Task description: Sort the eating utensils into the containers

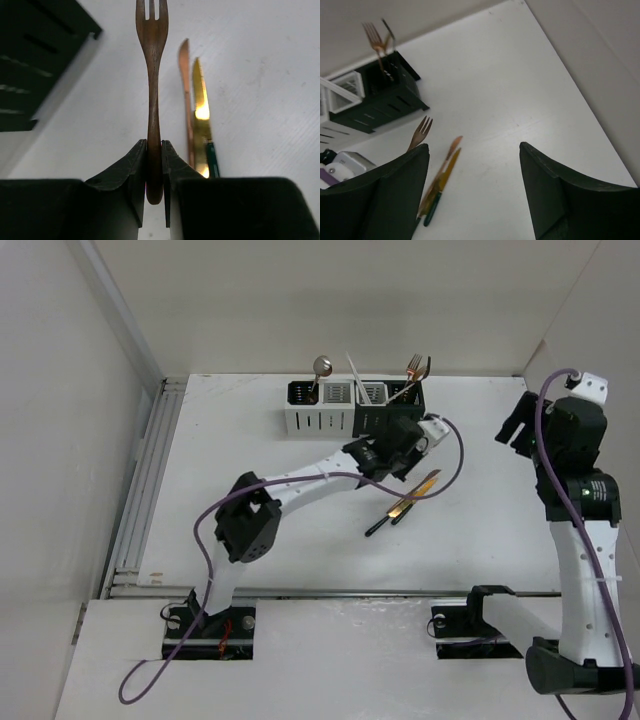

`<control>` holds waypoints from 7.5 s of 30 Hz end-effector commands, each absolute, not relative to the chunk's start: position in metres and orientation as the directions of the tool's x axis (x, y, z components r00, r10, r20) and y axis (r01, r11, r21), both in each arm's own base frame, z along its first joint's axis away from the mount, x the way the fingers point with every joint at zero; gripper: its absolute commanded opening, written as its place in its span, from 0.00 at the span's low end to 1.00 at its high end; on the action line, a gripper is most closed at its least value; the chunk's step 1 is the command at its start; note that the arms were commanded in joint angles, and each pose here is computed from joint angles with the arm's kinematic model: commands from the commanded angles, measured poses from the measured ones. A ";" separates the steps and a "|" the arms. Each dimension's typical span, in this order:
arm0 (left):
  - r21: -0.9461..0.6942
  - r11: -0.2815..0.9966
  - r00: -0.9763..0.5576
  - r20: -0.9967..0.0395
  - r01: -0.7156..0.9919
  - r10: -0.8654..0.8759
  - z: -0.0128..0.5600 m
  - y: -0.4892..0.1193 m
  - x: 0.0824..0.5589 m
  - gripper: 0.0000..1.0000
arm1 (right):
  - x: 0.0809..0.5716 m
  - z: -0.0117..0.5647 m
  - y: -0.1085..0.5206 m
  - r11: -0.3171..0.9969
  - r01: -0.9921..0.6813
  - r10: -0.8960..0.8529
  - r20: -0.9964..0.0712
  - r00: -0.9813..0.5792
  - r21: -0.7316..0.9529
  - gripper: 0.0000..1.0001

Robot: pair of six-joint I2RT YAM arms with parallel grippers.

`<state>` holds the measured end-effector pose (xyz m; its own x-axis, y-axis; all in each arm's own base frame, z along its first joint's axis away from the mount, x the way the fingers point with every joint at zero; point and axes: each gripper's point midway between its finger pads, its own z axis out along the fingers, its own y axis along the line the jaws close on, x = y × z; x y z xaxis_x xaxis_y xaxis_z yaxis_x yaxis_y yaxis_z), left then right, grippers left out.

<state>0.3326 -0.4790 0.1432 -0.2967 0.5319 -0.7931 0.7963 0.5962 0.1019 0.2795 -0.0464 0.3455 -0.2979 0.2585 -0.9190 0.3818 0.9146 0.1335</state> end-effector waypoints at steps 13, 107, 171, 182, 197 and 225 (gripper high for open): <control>0.250 0.701 0.094 -0.963 0.668 0.254 0.338 -0.365 0.354 0.00 | 0.342 0.372 0.123 0.645 -0.426 0.484 -0.770 -0.415 0.635 1.00; 0.071 0.615 -0.272 -0.853 0.785 0.445 0.195 -0.354 0.382 0.69 | 0.518 0.391 0.025 0.958 0.055 0.282 -0.959 -0.025 0.281 0.76; -0.020 0.243 -0.230 -0.407 0.970 0.884 0.006 -0.438 0.209 0.41 | 0.309 0.331 -0.023 0.952 0.216 0.275 -0.919 -0.283 0.218 0.80; 0.007 0.270 -0.251 -0.347 0.963 0.904 -0.004 -0.419 0.208 0.35 | 0.310 0.333 -0.023 0.954 0.212 0.266 -0.924 -0.276 0.211 0.80; 0.038 0.304 -0.248 -0.486 0.952 0.838 0.026 -0.456 0.229 0.00 | 0.304 0.333 -0.034 0.943 0.271 0.263 -0.929 -0.261 0.191 0.80; 0.105 0.850 0.046 -0.994 0.516 0.095 0.384 -0.345 0.466 0.00 | 0.361 0.420 -0.024 0.926 0.153 0.346 -0.938 0.028 0.346 0.78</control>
<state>0.4414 -0.3512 0.3572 -0.0219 0.1930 -0.9809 0.5690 0.8092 0.1466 0.3491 -0.0264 0.4131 -0.0112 0.3308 -0.9436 0.1831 0.9284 0.3233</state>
